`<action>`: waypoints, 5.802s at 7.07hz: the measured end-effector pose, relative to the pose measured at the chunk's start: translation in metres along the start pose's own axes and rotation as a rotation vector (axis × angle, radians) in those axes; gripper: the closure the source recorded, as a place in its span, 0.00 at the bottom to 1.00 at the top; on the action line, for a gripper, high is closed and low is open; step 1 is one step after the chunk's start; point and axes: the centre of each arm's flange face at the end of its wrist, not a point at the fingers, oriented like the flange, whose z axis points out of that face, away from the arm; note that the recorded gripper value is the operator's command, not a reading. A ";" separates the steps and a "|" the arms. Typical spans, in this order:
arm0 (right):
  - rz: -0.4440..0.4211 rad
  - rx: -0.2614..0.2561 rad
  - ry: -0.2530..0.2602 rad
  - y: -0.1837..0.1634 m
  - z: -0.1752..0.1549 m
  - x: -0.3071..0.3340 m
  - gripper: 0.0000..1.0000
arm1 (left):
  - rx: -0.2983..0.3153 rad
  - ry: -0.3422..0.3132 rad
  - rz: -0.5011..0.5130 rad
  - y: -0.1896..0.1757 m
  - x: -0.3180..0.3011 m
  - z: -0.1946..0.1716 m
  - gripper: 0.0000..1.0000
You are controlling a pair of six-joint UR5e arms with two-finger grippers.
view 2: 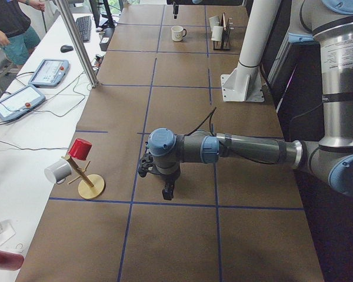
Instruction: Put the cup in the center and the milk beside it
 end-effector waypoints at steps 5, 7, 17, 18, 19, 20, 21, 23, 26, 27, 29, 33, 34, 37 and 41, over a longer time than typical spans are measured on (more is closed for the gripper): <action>-0.016 -0.014 0.035 0.021 0.072 -0.011 0.59 | 0.000 0.001 0.000 0.001 0.000 0.000 0.00; -0.013 -0.025 0.041 0.023 0.082 -0.013 0.90 | 0.000 0.001 0.000 0.001 0.000 0.000 0.00; 0.215 -0.093 0.029 -0.150 0.061 -0.387 1.00 | 0.011 0.000 0.013 -0.001 0.006 -0.005 0.00; 0.268 -0.085 0.039 -0.162 0.072 -0.449 1.00 | 0.011 0.000 0.013 -0.001 0.006 -0.005 0.00; 0.299 -0.081 0.048 -0.162 0.084 -0.493 1.00 | 0.011 0.000 0.013 -0.001 0.006 -0.005 0.00; 0.311 -0.078 0.061 -0.152 0.096 -0.521 1.00 | 0.011 0.000 0.013 -0.001 0.006 -0.005 0.00; 0.324 -0.072 0.070 -0.143 0.105 -0.537 1.00 | 0.010 0.000 0.012 -0.001 0.006 -0.005 0.00; 0.348 -0.071 0.083 -0.135 0.115 -0.554 0.76 | 0.010 0.000 0.012 -0.001 0.006 -0.005 0.00; 0.351 -0.072 0.079 -0.132 0.124 -0.558 0.00 | 0.010 0.000 0.012 -0.001 0.006 -0.005 0.00; 0.351 -0.069 0.074 -0.135 0.120 -0.555 0.00 | 0.010 0.000 0.012 -0.001 0.006 -0.005 0.00; 0.360 -0.062 0.054 -0.160 0.070 -0.535 0.00 | 0.012 -0.001 0.015 -0.001 0.007 -0.006 0.00; 0.163 -0.102 0.065 -0.170 -0.064 -0.331 0.00 | 0.043 -0.013 0.041 -0.019 0.016 -0.018 0.00; 0.103 -0.112 0.067 -0.160 -0.078 -0.265 0.00 | 0.061 -0.014 0.059 -0.028 0.021 -0.024 0.00; -0.065 -0.157 0.067 -0.109 -0.102 -0.066 0.00 | 0.100 -0.015 0.103 -0.057 0.029 -0.034 0.00; -0.081 -0.193 0.039 0.034 -0.092 0.116 0.00 | 0.149 -0.018 0.151 -0.067 0.046 -0.052 0.00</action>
